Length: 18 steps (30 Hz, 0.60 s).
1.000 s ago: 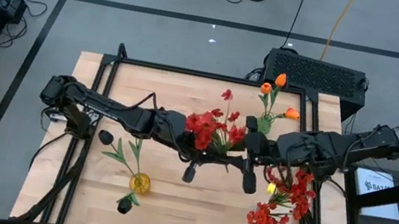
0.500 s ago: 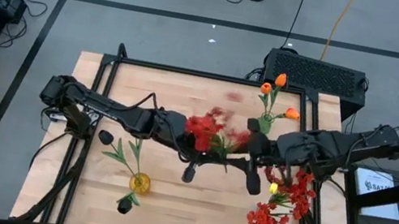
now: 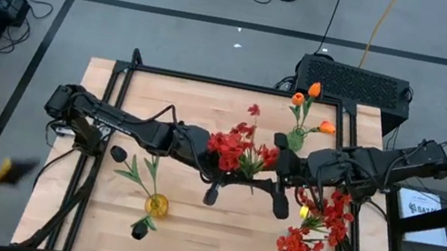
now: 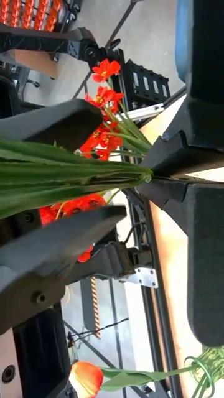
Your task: Sort flowers into vase by color
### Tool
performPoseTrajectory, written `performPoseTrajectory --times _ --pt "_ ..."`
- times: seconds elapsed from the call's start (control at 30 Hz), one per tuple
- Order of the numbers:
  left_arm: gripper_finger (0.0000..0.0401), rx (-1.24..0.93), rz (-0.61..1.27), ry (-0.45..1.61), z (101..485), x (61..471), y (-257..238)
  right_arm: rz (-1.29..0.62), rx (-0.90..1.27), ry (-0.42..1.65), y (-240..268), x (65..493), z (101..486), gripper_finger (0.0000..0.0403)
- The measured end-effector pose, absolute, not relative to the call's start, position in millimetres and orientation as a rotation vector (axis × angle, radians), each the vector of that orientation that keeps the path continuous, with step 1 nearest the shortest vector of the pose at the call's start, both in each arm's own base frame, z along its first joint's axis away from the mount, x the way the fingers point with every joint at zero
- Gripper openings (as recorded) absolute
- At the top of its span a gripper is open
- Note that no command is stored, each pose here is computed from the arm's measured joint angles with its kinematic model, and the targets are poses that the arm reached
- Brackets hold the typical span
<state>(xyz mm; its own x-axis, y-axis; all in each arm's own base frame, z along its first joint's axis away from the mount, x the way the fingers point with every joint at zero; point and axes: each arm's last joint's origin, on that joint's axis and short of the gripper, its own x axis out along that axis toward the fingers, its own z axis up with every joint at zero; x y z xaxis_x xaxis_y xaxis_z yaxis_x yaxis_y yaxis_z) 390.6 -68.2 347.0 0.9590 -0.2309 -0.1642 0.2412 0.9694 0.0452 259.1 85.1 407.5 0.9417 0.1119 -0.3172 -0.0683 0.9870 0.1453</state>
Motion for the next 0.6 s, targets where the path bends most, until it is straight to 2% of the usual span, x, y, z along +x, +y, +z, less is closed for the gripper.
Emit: performPoseTrajectory --times 0.27,0.37,0.47,0.6 --pt "0.0013 0.064 -0.239 0.156 347.2 390.6 -68.2 0.083 0.104 0.360 88.0 268.3 399.2 0.0019" --pt "0.0024 0.049 -0.224 0.158 347.4 390.4 -69.7 0.063 0.100 0.353 86.4 265.5 401.1 0.0009" --pt "0.0062 0.034 -0.217 0.183 348.3 387.4 -69.5 0.066 0.107 0.332 84.5 258.8 406.8 0.0005" --pt "0.0141 0.011 -0.189 0.184 349.4 386.2 -70.7 0.081 0.121 0.295 82.8 245.5 417.1 0.0003"
